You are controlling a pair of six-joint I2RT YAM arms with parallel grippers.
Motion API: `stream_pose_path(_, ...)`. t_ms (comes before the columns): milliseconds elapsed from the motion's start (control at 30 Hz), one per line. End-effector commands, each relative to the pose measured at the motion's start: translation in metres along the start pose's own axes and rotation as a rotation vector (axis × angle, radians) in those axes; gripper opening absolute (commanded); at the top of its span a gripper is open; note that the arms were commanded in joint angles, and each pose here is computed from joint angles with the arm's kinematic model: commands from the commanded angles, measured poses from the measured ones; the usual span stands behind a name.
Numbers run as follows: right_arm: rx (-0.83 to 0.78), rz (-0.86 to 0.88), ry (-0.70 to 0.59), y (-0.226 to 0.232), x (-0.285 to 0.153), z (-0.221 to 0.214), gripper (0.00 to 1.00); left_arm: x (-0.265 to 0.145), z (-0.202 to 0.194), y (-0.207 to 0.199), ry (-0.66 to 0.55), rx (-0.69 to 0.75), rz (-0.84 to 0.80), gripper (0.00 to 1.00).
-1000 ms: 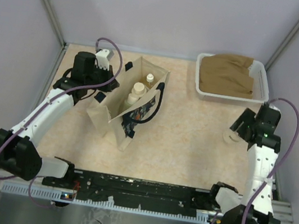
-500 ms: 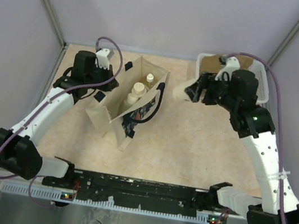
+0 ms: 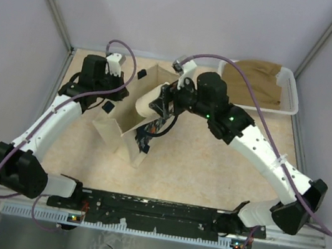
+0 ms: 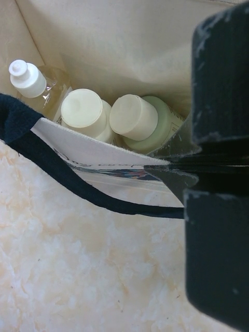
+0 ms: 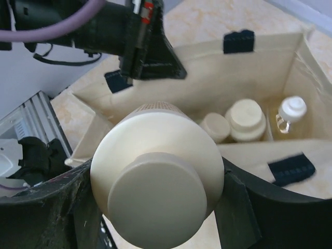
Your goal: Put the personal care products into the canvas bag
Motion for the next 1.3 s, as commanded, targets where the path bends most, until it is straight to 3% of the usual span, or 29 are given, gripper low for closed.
stream_pose_path(0,-0.116,0.141,-0.347,0.042,0.0,0.093,0.0,-0.015,0.011,0.003,-0.035,0.017,0.019,0.0)
stream_pose_path(367,-0.093,0.165,-0.137,0.058,0.09,0.035,0.0,-0.033,0.023,-0.005,-0.069,0.029,-0.006,0.0)
stream_pose_path(533,-0.081,0.147,-0.036,0.065,0.102,0.012,0.0,-0.034,0.023,-0.006,-0.072,0.026,-0.014,0.0)
stream_pose_path(767,-0.043,0.103,0.076,0.069,0.088,-0.005,0.0,-0.032,0.021,-0.004,-0.069,0.025,-0.007,0.0)
stream_pose_path(1033,-0.02,-0.012,0.237,0.048,0.104,-0.046,0.0,-0.034,0.024,-0.004,-0.077,0.021,-0.001,0.0)
stream_pose_path(1267,-0.002,-0.074,0.239,0.036,0.115,-0.063,0.0,-0.038,0.025,-0.005,-0.084,0.024,0.0,0.0)
Point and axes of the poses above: each gripper's point midway between its finger pads, its own x axis out along the fingers, its own y axis along the line the jaws close on, z = x × y, the point moved 3 cm from there along -x, back along the fingers, and after that the axes turned 4 degrees about x, right-handed, at the moved point
